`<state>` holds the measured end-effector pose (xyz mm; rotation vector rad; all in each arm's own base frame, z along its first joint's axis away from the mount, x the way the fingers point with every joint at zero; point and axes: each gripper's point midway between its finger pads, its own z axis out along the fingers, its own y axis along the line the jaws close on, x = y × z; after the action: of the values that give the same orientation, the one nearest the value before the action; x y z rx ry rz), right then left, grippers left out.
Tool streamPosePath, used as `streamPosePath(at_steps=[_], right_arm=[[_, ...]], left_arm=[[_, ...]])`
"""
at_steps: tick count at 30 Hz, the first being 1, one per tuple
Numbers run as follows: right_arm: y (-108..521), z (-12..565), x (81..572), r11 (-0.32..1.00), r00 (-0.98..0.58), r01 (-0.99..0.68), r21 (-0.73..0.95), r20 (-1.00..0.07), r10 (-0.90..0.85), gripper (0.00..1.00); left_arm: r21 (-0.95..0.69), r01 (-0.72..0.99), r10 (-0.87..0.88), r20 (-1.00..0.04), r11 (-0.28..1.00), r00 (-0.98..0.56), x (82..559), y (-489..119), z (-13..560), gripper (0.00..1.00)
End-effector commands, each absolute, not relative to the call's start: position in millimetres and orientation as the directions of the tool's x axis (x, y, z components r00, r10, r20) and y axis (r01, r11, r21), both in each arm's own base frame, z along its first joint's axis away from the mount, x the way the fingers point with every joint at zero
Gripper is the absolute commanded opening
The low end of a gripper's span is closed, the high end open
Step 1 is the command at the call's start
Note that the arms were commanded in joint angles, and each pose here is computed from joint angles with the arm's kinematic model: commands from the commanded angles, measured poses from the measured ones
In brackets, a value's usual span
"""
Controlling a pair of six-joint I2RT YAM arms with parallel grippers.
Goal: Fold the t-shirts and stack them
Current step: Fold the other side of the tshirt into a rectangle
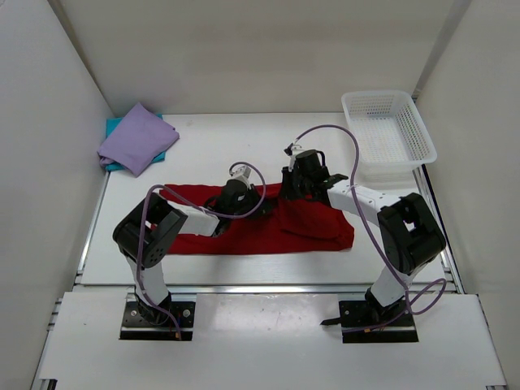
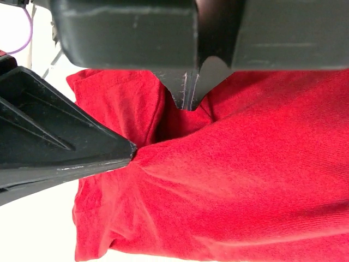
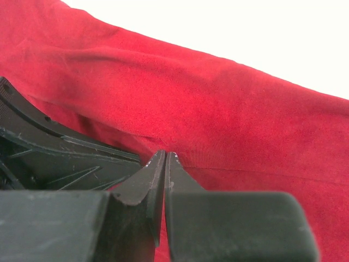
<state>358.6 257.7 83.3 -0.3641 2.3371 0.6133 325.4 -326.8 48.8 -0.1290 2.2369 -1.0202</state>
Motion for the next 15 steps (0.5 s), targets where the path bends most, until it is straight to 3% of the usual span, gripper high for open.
streamPosePath(at_steps=[1,8,15], right_arm=[[261,113,368,0.830,-0.672,-0.436,0.347,-0.739,-0.043,0.00],[261,116,365,0.830,-0.675,-0.432,0.354,-0.737,-0.036,0.00],[261,113,362,0.824,-0.681,-0.430,0.370,-0.732,-0.027,0.00]], left_arm=[[-0.713,0.195,-0.392,-0.568,0.673,-0.723,337,-325,79,0.03],[-0.731,0.198,-0.390,-0.549,0.653,-0.739,349,-344,74,0.00],[-0.716,0.150,-0.408,-0.542,0.682,-0.734,367,-339,57,0.04]])
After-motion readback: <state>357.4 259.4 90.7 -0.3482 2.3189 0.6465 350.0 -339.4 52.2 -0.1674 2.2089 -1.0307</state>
